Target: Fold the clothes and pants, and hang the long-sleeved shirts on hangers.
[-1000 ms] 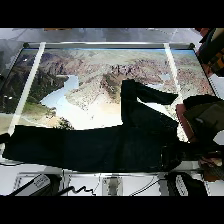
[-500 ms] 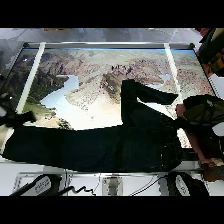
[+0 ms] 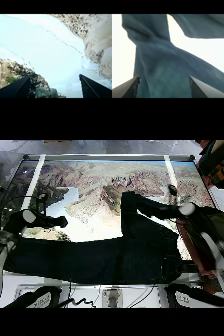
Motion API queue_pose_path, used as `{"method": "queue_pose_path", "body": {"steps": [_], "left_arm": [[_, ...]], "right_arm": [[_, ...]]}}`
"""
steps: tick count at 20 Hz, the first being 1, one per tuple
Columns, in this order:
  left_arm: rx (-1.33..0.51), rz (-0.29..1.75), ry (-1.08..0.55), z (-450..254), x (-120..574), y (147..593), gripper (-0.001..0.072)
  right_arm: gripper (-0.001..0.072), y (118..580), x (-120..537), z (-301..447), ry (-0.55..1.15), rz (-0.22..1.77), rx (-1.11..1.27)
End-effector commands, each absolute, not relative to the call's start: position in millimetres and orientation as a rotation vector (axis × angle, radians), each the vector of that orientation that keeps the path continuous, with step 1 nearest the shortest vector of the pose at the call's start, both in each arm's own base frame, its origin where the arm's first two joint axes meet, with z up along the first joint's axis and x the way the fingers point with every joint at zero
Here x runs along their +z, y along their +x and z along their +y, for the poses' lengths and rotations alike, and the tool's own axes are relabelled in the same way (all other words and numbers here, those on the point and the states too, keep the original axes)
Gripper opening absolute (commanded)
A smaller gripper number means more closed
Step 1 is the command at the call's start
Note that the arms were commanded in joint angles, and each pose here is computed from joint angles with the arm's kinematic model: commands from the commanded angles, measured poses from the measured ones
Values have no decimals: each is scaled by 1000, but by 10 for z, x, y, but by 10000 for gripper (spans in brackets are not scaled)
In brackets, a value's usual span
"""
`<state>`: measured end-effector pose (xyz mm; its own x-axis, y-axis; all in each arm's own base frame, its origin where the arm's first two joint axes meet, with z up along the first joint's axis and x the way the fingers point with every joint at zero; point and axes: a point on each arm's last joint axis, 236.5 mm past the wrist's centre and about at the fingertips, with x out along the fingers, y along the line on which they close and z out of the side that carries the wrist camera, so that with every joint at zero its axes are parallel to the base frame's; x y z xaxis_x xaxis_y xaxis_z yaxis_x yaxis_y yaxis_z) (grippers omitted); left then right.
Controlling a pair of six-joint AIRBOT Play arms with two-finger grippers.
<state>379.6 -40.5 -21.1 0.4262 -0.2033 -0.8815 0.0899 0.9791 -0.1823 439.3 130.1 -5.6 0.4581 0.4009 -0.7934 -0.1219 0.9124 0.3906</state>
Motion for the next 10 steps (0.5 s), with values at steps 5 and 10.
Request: {"method": "queue_pose_path", "body": {"steps": [5, 10], "left_arm": [[-221, 1108, -102, -570, -193, 3802, 689], [-221, 1108, -102, -570, -194, 3801, 690]], "right_arm": [[677, 5269, -728, 2281, 61, 1063, 453], [571, 5226, -1102, 2181, -54, 1193, 453]]}}
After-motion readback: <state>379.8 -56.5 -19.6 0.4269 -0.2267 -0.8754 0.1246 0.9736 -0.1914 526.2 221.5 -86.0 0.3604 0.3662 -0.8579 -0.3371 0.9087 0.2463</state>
